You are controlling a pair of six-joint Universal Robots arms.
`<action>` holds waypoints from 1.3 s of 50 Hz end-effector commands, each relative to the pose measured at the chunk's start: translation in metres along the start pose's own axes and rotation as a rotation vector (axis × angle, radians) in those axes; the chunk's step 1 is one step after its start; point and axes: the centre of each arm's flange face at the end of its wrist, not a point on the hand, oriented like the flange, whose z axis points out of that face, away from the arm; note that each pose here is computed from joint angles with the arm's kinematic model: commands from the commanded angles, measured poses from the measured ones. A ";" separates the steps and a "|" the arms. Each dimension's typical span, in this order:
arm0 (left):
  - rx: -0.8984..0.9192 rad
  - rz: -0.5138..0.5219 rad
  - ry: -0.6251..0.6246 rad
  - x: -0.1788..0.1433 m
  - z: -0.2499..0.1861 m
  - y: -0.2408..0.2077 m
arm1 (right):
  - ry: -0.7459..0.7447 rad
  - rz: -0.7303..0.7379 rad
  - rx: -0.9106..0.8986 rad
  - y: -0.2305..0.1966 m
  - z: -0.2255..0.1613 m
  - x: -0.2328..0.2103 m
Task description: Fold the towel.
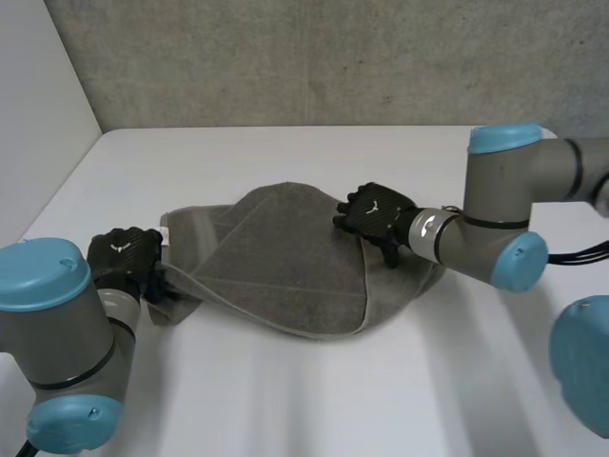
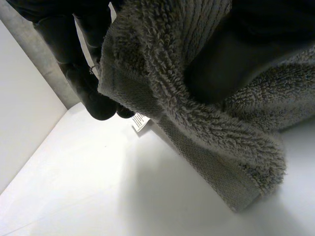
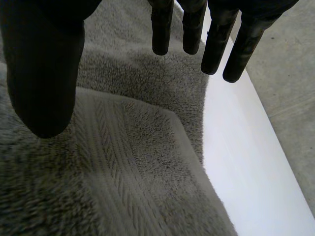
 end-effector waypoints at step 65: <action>-0.008 0.003 0.003 0.000 -0.002 0.003 | 0.071 0.100 -0.141 0.028 0.000 0.003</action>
